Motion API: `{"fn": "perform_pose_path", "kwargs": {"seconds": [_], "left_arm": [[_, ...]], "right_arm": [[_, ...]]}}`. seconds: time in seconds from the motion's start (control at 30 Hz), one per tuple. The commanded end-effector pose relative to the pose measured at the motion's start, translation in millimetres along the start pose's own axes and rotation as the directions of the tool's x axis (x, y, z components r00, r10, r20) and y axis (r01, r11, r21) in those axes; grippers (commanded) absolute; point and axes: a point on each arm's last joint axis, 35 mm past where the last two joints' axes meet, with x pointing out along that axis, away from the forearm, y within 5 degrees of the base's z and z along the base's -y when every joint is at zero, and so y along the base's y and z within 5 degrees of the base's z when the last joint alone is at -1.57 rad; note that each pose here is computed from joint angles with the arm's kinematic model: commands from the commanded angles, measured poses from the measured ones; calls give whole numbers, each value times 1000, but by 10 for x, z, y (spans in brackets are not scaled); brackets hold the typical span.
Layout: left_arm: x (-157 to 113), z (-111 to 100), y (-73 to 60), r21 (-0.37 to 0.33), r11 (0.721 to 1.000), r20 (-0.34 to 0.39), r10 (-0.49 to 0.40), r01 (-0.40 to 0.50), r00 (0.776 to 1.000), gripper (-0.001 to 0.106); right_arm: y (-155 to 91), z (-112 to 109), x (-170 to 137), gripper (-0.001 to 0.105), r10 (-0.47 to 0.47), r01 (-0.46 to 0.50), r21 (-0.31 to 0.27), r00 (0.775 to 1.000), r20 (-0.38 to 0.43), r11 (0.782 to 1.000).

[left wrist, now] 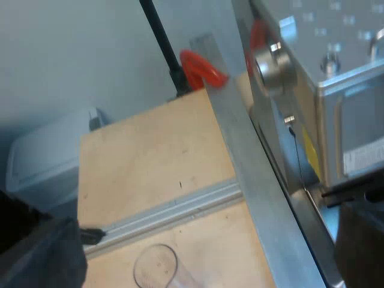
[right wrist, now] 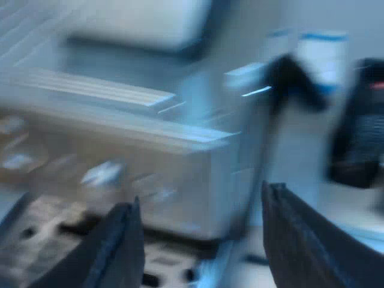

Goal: Grind coffee beans and then tamp

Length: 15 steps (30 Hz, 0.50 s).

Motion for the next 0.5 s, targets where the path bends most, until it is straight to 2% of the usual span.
{"fn": "perform_pose_path", "kwargs": {"seconds": [0.03,0.2,0.33,0.4,0.5], "left_arm": [[-23,45,36,-14,999,24,33,-33,999,86],[-8,21,183,-60,993,-2,105,-105,994,86],[-63,-23,272,-112,980,-26,163,-165,986,86],[-149,-66,263,-140,981,-33,128,-131,991,86],[-336,-119,240,-157,983,-4,92,-91,996,86]], "right_arm": [[-198,32,-150,49,-23,24,-43,999,24,999],[-547,-235,-411,49,-121,125,32,986,-113,992],[-678,-366,-567,49,-171,186,79,970,-170,979],[-753,-455,-626,49,-245,264,90,953,-177,960],[-777,-596,-717,49,-314,337,115,932,-181,934]]}}
